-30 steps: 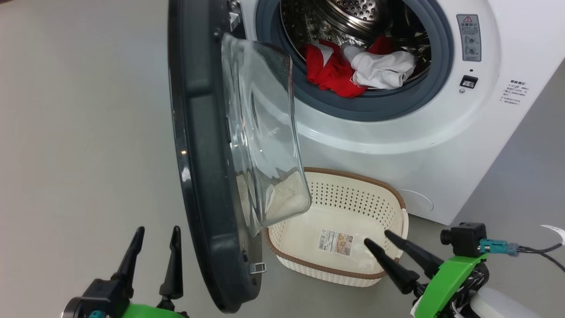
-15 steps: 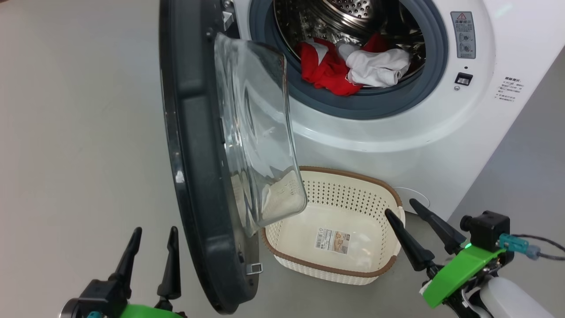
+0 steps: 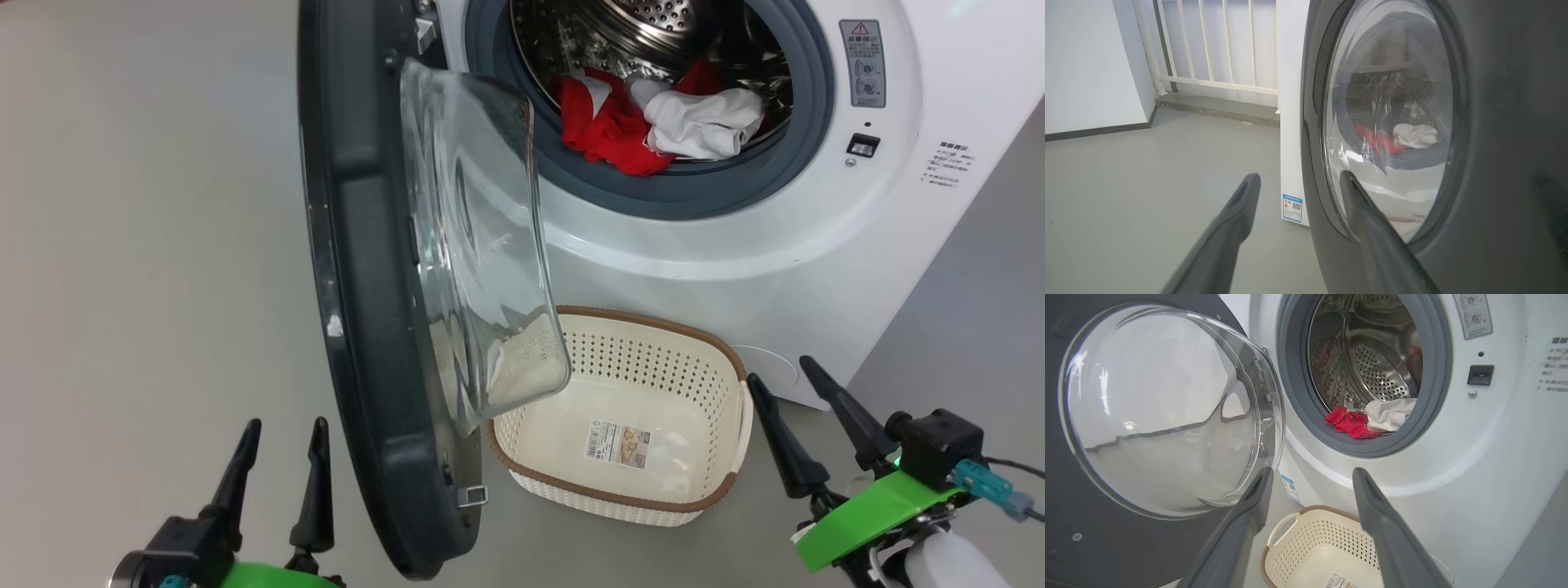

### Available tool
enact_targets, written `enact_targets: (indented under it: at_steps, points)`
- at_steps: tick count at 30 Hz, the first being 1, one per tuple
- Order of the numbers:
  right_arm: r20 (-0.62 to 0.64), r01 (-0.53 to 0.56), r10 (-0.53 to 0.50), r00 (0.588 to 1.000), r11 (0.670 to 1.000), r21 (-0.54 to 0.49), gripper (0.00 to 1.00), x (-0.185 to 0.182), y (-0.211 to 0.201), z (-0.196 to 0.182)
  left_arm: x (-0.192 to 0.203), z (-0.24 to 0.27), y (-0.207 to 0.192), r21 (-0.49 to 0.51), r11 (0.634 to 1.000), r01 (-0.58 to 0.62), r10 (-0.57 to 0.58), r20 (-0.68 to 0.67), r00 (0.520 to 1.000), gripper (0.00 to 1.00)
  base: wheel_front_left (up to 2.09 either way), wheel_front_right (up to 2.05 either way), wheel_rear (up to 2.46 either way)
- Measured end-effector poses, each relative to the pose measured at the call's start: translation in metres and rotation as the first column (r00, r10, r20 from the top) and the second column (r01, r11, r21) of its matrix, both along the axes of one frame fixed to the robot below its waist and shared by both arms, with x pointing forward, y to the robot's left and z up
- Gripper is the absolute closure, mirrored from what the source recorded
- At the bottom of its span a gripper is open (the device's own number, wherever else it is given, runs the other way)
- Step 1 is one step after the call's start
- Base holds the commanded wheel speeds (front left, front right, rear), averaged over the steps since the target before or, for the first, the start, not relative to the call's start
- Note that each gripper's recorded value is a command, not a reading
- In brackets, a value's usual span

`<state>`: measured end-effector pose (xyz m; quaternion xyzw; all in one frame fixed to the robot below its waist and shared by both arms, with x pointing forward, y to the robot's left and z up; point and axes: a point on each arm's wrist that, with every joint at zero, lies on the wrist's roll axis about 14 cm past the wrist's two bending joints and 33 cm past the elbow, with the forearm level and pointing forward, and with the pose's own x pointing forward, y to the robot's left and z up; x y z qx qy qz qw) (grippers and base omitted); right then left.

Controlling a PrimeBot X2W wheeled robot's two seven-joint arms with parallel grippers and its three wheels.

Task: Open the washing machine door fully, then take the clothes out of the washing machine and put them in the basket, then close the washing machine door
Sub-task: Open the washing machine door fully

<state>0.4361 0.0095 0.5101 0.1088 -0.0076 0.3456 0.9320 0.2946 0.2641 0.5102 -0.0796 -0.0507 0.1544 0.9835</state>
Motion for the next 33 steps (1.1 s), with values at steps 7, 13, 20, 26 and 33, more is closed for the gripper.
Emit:
enact_targets:
  at_steps: [7, 13, 20, 26, 33]
  points:
    - [0.013, 0.031, -0.031, 0.999, 1.0, 0.008, 0.0, -0.001, -0.002, 0.002, 0.001, 0.002, 0.0, 0.002, 1.0, 0.0, 0.0, 0.005, 1.0, 0.0, 0.0, 0.0, 0.0]
    - [-0.015, 0.071, -0.071, 0.997, 0.997, -0.023, 0.0, -0.001, -0.013, -0.013, 0.001, 0.001, 0.0, 0.002, 1.0, 0.0, 0.0, 0.003, 1.0, 0.0, 0.0, 0.0, 0.0]
    - [-0.044, 0.085, -0.088, 0.995, 0.995, -0.06, 0.0, -0.006, -0.019, -0.029, 0.001, 0.001, 0.0, -0.001, 1.0, -0.005, 0.005, 0.001, 1.0, 0.0, 0.0, 0.0, 0.0]
    - [-0.048, 0.101, -0.104, 0.993, 0.993, -0.061, 0.0, -0.004, -0.023, -0.029, 0.0, 0.001, 0.0, -0.001, 1.0, -0.006, 0.006, 0.004, 1.0, 0.0, 0.0, 0.0, 0.0]
    - [-0.023, 0.095, -0.097, 0.995, 0.992, -0.084, 0.0, -0.004, -0.021, -0.027, -0.003, 0.013, 0.011, -0.017, 0.999, -0.046, 0.047, 0.048, 0.998, 0.85, 0.0, 0.0, 0.0]
